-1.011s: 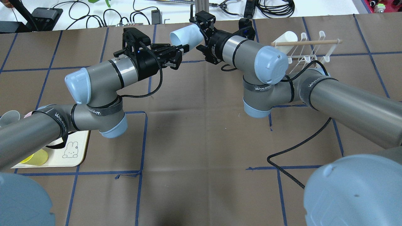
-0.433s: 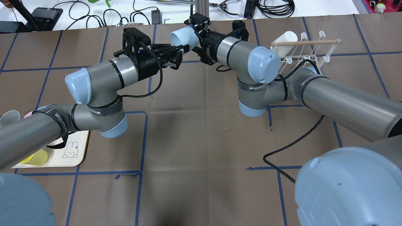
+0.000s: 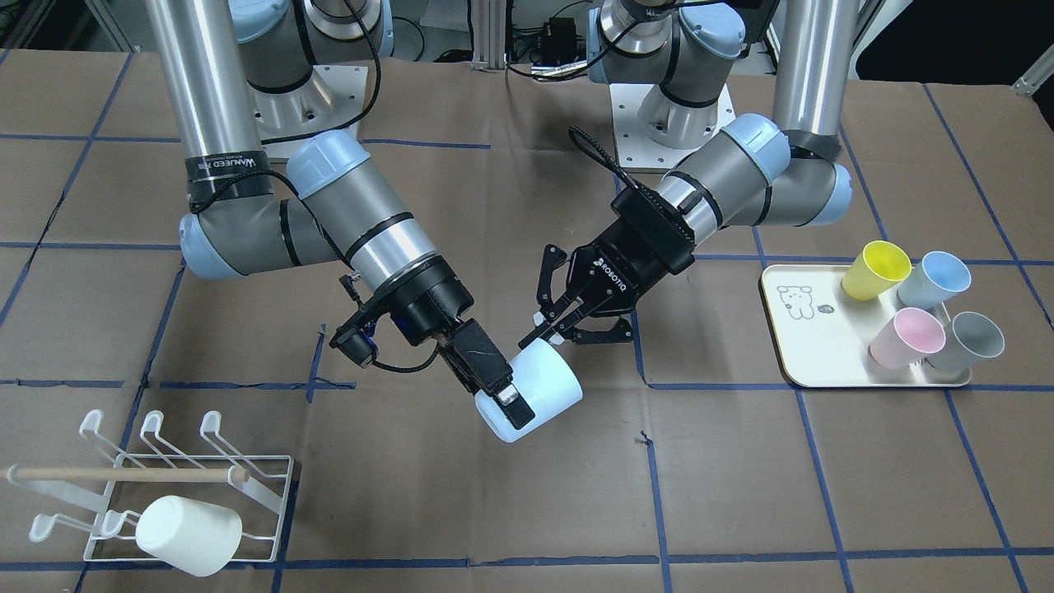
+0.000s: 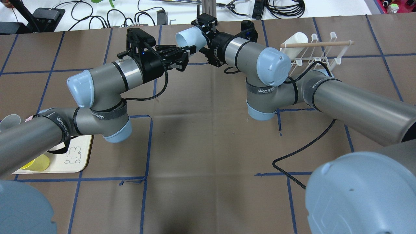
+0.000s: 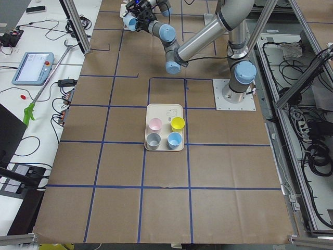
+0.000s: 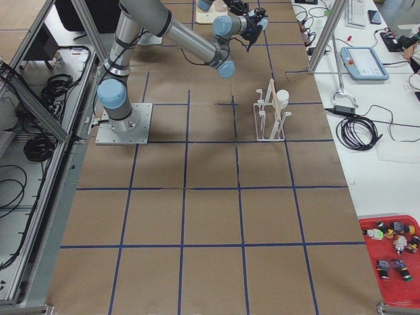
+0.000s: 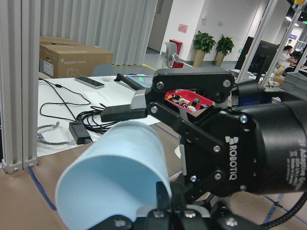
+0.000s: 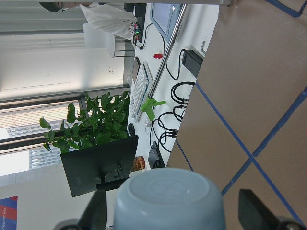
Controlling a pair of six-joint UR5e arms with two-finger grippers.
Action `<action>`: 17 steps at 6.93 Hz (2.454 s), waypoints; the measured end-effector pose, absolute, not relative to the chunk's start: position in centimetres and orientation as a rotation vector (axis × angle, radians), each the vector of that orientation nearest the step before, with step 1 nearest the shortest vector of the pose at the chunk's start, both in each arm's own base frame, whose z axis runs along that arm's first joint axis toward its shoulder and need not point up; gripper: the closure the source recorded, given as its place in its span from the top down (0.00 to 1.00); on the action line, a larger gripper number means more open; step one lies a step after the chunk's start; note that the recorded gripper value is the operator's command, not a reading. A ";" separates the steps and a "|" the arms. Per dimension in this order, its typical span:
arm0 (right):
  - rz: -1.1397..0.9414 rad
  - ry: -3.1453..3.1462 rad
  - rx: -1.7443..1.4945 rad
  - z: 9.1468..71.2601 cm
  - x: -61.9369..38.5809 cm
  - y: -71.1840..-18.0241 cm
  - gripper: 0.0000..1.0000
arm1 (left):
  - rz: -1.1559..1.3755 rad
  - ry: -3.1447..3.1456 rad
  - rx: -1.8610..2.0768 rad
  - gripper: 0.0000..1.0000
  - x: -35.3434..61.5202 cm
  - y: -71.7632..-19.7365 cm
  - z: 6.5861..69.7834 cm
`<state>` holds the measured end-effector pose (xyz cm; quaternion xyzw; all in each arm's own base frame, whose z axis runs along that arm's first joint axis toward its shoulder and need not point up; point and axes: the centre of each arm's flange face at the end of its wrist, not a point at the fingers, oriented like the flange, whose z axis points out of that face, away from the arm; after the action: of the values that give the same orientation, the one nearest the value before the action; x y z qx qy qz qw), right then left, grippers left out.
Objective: Transfer IKEA cup to right arm and place on rack
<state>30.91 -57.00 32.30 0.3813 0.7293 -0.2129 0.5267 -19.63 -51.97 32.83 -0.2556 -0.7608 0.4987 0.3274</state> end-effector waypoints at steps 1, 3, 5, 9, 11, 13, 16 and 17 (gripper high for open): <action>-0.511 1.742 0.912 32.4 30.9 -57.0 0.63 | 1.305 -1.993 -0.666 0.04 -19.6 -52.0 32.9; -0.513 1.740 0.910 32.6 30.8 -57.0 0.52 | 1.306 -1.993 -0.663 0.16 -19.6 -52.0 33.0; -0.513 1.740 0.909 32.6 30.8 -57.0 0.47 | 1.302 -1.993 -0.646 0.30 -19.6 -51.9 33.2; -0.515 1.737 0.909 32.8 30.8 -56.9 0.44 | 1.306 -2.003 -0.628 0.95 -19.5 -52.2 33.2; -0.515 1.737 0.908 32.8 30.8 -56.9 0.42 | 1.325 -2.003 -0.611 0.99 -19.1 -52.2 34.0; -0.516 1.737 0.907 32.8 30.8 -57.0 0.38 | 1.364 -2.019 -0.567 0.99 -16.5 -52.5 34.8; -0.559 1.730 0.896 33.7 29.6 -57.9 0.27 | 1.411 -2.081 -0.437 0.99 -9.7 -52.9 35.9; -0.609 1.725 0.889 34.4 28.0 -59.0 0.19 | 1.391 -2.141 -0.374 0.99 -8.6 -53.1 36.6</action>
<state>27.95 -58.99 34.40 0.3717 0.7214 -0.2545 0.5259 -8.58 -53.12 36.59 -0.1391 -0.7972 0.5181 0.2769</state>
